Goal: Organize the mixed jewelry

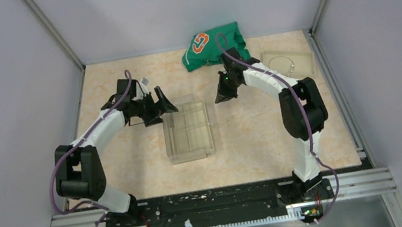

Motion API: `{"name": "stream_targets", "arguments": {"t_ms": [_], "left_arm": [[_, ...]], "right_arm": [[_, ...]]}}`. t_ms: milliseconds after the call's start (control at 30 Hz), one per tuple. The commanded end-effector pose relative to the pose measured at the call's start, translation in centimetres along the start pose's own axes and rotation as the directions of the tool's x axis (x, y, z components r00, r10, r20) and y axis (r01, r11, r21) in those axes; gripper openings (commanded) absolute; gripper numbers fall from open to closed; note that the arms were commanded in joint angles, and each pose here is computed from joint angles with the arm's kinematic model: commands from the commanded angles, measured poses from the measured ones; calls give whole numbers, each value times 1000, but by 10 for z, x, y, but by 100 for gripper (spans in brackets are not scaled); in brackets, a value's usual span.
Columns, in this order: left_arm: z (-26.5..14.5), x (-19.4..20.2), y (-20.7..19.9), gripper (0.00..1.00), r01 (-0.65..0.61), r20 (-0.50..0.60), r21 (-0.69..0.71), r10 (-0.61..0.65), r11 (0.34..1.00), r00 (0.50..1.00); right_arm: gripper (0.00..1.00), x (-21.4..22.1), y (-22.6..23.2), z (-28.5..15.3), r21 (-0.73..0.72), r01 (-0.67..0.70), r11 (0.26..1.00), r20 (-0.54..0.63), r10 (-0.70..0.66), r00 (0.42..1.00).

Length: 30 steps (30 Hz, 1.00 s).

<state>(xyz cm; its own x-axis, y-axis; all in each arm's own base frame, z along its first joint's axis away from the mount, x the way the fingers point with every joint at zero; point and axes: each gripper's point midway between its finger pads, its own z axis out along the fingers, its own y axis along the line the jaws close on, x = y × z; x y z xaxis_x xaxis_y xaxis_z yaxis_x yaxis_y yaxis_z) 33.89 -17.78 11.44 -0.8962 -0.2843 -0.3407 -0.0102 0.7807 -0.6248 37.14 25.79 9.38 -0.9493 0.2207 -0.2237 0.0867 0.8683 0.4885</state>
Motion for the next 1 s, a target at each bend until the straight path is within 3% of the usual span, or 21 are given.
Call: {"name": "stream_targets", "arguments": {"t_ms": [0, 167, 333, 467, 633, 733, 900, 967], "left_arm": [[-2, -1, -12, 98, -5, -2, 40, 5, 999, 1000], [-1, -1, -12, 98, -3, -6, 45, 3, 999, 1000], [1, -2, -14, 98, 3, -9, 56, -2, 998, 1000], [3, -3, -16, 98, 10, -8, 70, -9, 997, 1000], [1, -6, -17, 98, 11, 0, 62, -11, 998, 1000], [-4, -11, -15, 98, 1, 22, 31, -2, 1000, 1000], [-19, -34, -18, 98, -24, 99, -5, 24, 1000, 995], [-29, -46, -20, 98, -35, 140, -22, 38, 999, 989]], "right_arm": [[0, -6, 12, -6, -29, 39, 999, 49, -37, 998], [0, 12, 26, 8, -53, 70, 996, -24, -72, 997], [0, 43, 76, 17, -183, 155, 971, -95, -175, 980], [0, 47, 97, 17, -243, 164, 956, -90, -191, 978], [0, 35, 84, 12, -185, 178, 967, -67, -193, 979], [0, 2, 55, -4, -76, 171, 982, 33, -169, 985], [38, -65, -14, -56, 97, 51, 994, 239, -73, 968], [46, -86, -53, -76, 169, -38, 985, 297, -14, 955]]}}
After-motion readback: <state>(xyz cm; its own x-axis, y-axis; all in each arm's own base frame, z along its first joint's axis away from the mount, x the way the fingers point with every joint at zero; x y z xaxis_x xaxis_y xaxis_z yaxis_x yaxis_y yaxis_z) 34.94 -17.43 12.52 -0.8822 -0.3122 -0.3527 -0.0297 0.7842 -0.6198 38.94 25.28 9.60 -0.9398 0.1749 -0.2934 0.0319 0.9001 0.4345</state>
